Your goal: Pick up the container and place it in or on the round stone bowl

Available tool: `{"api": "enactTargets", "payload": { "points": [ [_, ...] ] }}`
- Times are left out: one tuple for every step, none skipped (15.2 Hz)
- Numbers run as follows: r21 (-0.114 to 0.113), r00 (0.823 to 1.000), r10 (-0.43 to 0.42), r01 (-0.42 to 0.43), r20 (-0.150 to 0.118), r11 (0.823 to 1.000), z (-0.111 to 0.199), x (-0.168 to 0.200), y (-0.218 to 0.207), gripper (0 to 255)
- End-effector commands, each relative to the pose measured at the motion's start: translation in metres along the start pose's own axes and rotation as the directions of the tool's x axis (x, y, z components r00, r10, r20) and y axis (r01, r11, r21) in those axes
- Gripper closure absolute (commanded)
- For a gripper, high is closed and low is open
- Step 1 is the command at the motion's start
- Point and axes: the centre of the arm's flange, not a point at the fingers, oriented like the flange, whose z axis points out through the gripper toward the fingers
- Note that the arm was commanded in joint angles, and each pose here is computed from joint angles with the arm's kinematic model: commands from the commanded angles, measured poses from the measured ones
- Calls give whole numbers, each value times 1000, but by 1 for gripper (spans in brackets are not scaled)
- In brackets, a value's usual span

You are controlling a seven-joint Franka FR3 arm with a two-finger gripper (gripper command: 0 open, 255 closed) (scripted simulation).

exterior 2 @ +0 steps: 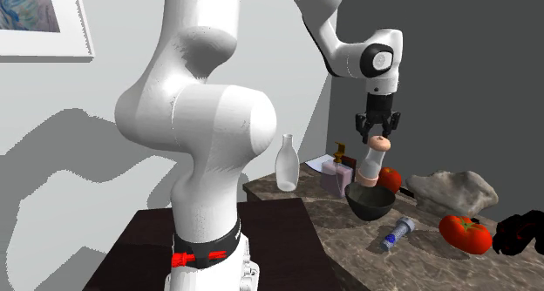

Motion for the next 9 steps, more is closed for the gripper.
{"api": "enactTargets", "payload": {
  "points": [
    [-1, 1000, 0, 0, -1, 1000, 11, 0, -1, 255],
    [-1, 1000, 0, 0, -1, 1000, 16, -1, -2, 255],
    [-1, 1000, 0, 0, -1, 1000, 21, -1, -2, 255],
    [-1, 1000, 0, 0, -1, 1000, 26, -1, -2, 255],
    [-1, 1000, 0, 0, -1, 1000, 34, -2, -3, 255],
    [-1, 1000, 0, 0, -1, 1000, 34, -2, -3, 255],
    [-1, 1000, 0, 0, 0, 1000, 34, -2, -3, 255],
    [-1, 1000, 0, 0, 0, 1000, 34, -2, -3, 255],
    [-1, 1000, 0, 0, -1, 1000, 34, -2, -3, 255]
  ]
}}
